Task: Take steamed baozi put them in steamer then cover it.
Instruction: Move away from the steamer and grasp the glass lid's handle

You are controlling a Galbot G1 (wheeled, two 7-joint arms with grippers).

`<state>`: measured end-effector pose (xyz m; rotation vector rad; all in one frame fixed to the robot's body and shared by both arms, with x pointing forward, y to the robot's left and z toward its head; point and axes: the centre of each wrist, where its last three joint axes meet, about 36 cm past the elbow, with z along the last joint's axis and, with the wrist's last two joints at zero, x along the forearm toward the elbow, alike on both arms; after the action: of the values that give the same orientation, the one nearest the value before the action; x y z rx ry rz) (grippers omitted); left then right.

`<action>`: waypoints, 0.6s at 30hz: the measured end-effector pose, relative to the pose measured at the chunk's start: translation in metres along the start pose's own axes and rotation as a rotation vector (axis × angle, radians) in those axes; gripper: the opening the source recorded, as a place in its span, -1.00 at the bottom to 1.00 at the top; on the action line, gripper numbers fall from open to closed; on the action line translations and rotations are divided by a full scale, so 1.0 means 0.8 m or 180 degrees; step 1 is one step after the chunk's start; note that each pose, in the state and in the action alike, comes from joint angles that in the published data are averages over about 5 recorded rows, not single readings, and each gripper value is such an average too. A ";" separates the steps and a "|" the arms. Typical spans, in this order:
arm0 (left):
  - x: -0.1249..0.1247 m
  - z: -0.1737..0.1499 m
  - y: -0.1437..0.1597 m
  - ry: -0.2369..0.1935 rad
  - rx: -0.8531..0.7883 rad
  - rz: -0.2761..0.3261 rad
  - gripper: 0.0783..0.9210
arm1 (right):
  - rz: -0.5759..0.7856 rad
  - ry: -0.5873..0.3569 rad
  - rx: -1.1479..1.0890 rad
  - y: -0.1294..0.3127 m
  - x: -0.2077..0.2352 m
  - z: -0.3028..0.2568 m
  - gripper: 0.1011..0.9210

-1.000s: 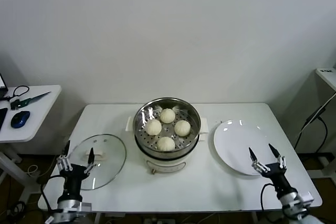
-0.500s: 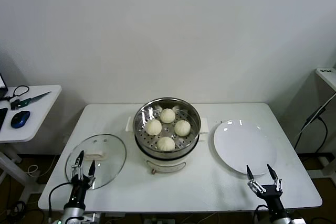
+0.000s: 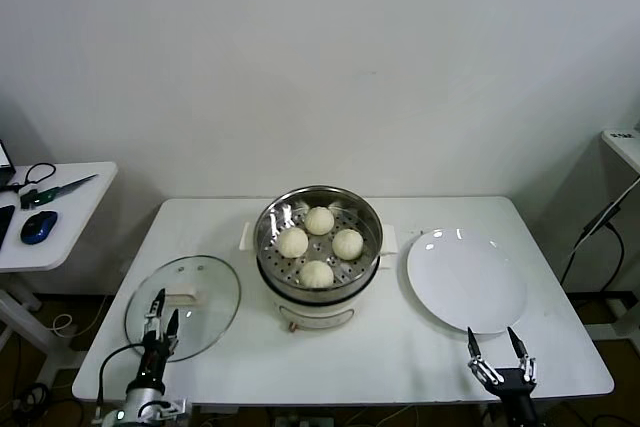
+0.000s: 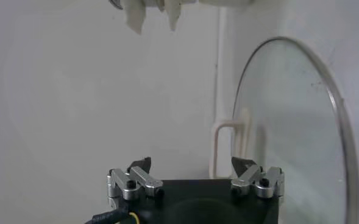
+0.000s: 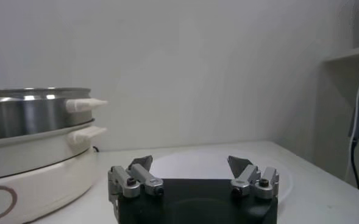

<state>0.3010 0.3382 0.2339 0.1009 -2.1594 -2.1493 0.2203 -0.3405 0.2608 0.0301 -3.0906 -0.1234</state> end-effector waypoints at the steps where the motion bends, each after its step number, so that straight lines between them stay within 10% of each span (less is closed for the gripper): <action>1: -0.003 0.000 0.000 0.0003 -0.0016 -0.0004 0.77 | 0.0007 0.0001 -0.0006 0.001 0.001 0.001 0.76; 18: -0.055 0.004 -0.005 0.0071 -0.0241 -0.0042 0.77 | 0.0061 -0.0012 -0.0087 0.015 0.015 0.006 0.76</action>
<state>0.3439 0.3459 0.2293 0.1334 -2.0682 -2.2230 0.2080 -0.3282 0.2573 -0.0006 -3.0917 -0.1651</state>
